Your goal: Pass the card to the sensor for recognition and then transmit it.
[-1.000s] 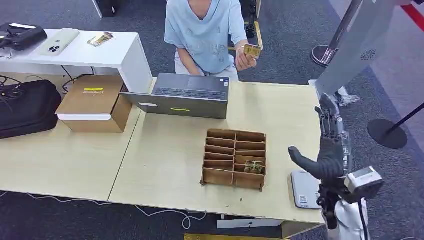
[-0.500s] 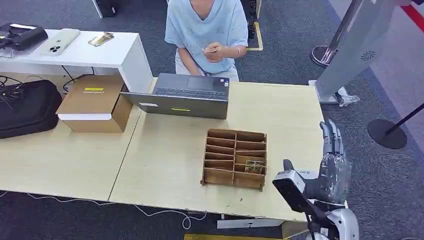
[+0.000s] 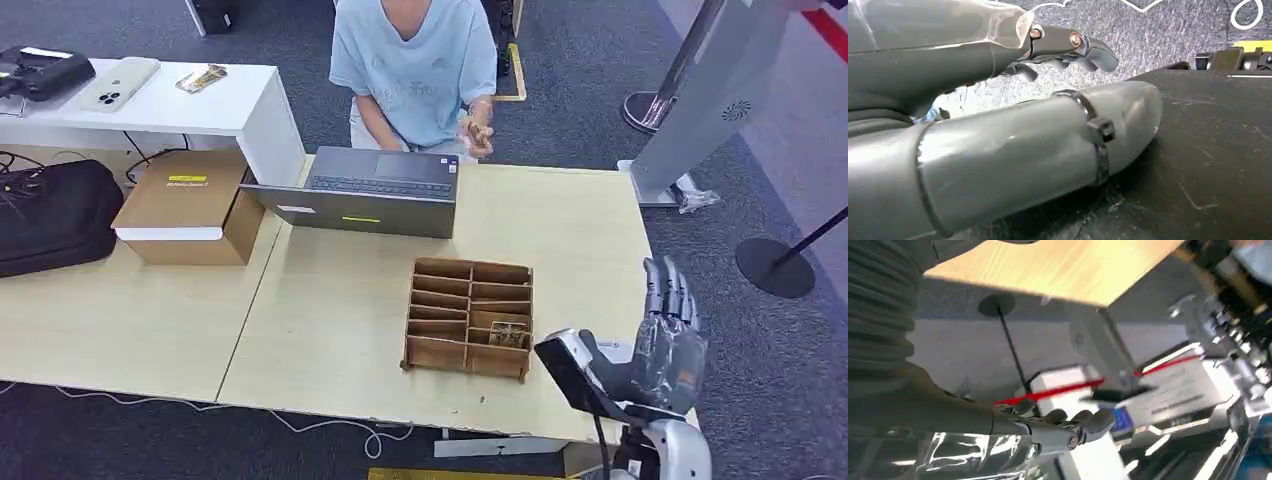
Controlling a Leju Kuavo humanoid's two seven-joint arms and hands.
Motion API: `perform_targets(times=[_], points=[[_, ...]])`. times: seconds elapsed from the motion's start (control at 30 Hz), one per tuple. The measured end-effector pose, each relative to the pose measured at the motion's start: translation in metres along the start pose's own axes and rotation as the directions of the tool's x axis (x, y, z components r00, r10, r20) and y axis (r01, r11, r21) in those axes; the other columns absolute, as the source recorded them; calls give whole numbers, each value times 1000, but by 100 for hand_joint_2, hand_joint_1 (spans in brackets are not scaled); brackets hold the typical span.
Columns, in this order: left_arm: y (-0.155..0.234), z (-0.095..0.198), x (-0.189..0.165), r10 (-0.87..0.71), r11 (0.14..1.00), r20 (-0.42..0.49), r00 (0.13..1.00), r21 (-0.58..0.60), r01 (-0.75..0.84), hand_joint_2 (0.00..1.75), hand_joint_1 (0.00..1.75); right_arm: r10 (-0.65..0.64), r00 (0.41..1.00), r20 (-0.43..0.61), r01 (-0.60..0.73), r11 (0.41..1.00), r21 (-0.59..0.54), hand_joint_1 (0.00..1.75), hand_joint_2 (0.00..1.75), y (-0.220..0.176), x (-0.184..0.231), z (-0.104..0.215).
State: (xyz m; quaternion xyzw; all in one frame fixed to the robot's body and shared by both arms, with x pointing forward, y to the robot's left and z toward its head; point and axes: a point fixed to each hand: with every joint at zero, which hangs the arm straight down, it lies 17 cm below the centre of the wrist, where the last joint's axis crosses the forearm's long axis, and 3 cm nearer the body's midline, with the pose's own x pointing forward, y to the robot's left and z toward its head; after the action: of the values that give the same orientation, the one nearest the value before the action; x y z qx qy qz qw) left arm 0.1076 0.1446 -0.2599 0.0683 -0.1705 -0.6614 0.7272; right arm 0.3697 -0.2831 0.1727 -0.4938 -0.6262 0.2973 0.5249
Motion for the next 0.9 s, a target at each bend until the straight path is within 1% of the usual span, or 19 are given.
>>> perform_targets(times=[0.07,0.1,0.13,0.3,0.33,0.37,0.4,0.43,0.47,0.6,0.67,0.73,0.8,0.9], points=[[0,0,0,-7,1000,0,1000,0,7,0,0,-188,981,51,183,979,89,2,175,15,19,4],[0,0,0,-11,1000,1,1000,-1,11,0,0,-251,965,74,242,963,114,2,175,18,27,6],[0,0,0,-14,1000,2,1000,-1,14,0,0,-282,955,90,270,954,129,3,175,19,33,7],[-1,0,1,-19,1000,4,1000,-7,19,0,0,-285,953,98,270,952,144,5,175,23,37,9],[-1,0,1,-20,1000,4,1000,-7,20,0,0,-284,954,98,269,952,147,24,175,24,38,9],[-1,0,1,-20,1000,4,1000,-8,20,0,0,-288,953,97,272,951,149,31,175,25,37,8],[-1,0,1,-20,1000,4,1000,-8,20,0,0,-290,952,94,274,950,149,31,175,26,37,8],[-1,0,1,-20,1000,4,1000,-9,20,0,0,-280,956,85,266,953,146,23,175,26,34,7],[-1,0,1,-20,1000,4,1000,-8,20,0,0,-264,962,75,252,958,140,17,175,27,31,6],[-1,0,0,-19,1000,4,1000,-9,19,0,0,-249,967,59,239,961,141,19,175,30,24,3],[-1,0,0,-19,1000,4,1000,-9,19,0,0,-248,967,57,238,960,148,31,175,33,23,3],[-1,0,0,-19,1000,4,1000,-8,19,0,0,-247,967,54,236,959,154,35,175,36,22,3],[-1,0,0,-17,1000,3,1000,-9,17,0,0,-245,968,51,234,959,160,31,175,39,21,4],[-1,0,0,-14,1000,3,1000,-9,14,0,0,-240,970,47,229,959,166,31,175,42,19,4]])
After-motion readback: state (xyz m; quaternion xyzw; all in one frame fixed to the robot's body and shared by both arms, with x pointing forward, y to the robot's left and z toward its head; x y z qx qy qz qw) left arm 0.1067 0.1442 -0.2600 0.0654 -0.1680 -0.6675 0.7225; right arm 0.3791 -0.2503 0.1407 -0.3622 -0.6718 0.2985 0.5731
